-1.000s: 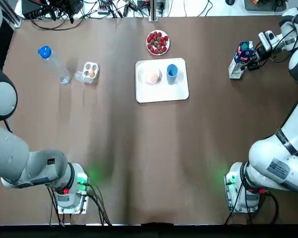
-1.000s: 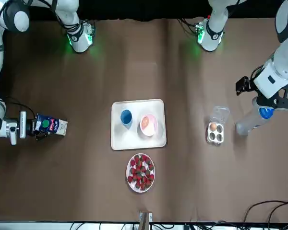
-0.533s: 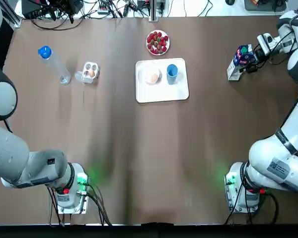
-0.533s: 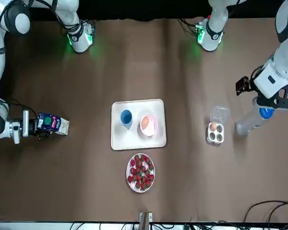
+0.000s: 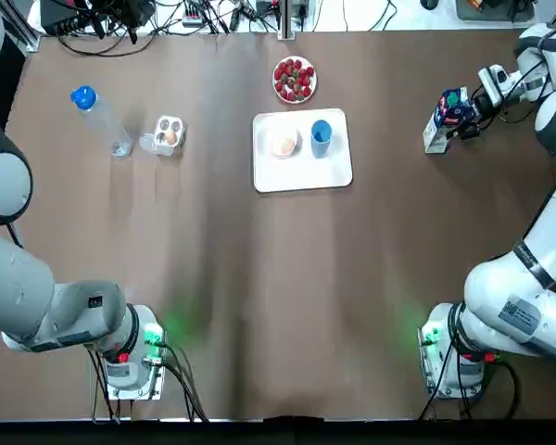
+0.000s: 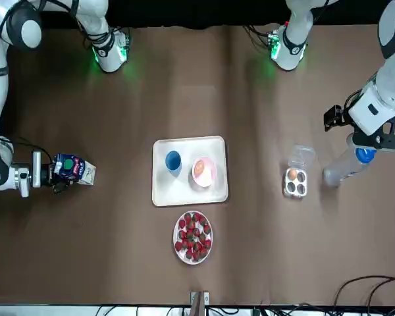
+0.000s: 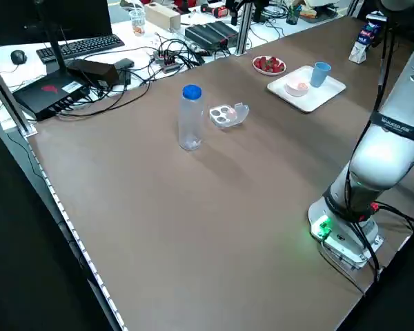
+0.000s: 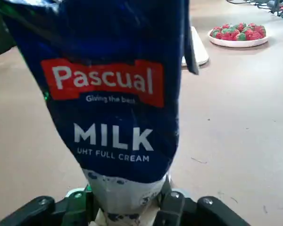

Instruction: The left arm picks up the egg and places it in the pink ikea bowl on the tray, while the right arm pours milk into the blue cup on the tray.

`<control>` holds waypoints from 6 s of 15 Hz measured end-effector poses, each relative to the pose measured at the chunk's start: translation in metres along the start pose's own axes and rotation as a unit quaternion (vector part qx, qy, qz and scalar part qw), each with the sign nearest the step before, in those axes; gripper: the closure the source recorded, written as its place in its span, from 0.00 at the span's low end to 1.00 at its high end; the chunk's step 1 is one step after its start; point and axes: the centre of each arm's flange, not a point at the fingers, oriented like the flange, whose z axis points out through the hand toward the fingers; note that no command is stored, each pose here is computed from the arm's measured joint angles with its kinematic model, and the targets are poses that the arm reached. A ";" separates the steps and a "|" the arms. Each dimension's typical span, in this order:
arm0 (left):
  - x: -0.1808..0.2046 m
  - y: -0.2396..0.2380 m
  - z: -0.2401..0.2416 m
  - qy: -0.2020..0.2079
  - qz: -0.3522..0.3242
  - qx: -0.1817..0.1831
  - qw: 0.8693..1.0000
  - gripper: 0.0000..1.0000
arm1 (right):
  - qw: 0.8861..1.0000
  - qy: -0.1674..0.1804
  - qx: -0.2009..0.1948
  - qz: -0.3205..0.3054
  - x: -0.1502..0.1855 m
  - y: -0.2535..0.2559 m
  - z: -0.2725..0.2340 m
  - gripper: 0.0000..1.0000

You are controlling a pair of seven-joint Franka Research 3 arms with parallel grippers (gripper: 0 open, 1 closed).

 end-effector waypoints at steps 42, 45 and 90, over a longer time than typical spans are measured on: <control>0.000 -0.002 0.000 0.000 -0.002 0.000 1.000 0.00 | 0.996 -0.032 -0.062 0.061 -0.022 -0.019 -0.060 0.00; 0.000 -0.002 0.000 0.000 -0.002 0.000 1.000 0.00 | 0.991 -0.049 -0.071 0.103 0.001 -0.007 -0.080 0.00; 0.000 -0.001 0.000 0.000 0.012 0.000 1.000 0.00 | 0.646 -0.308 -0.331 0.615 0.474 0.049 -0.040 0.00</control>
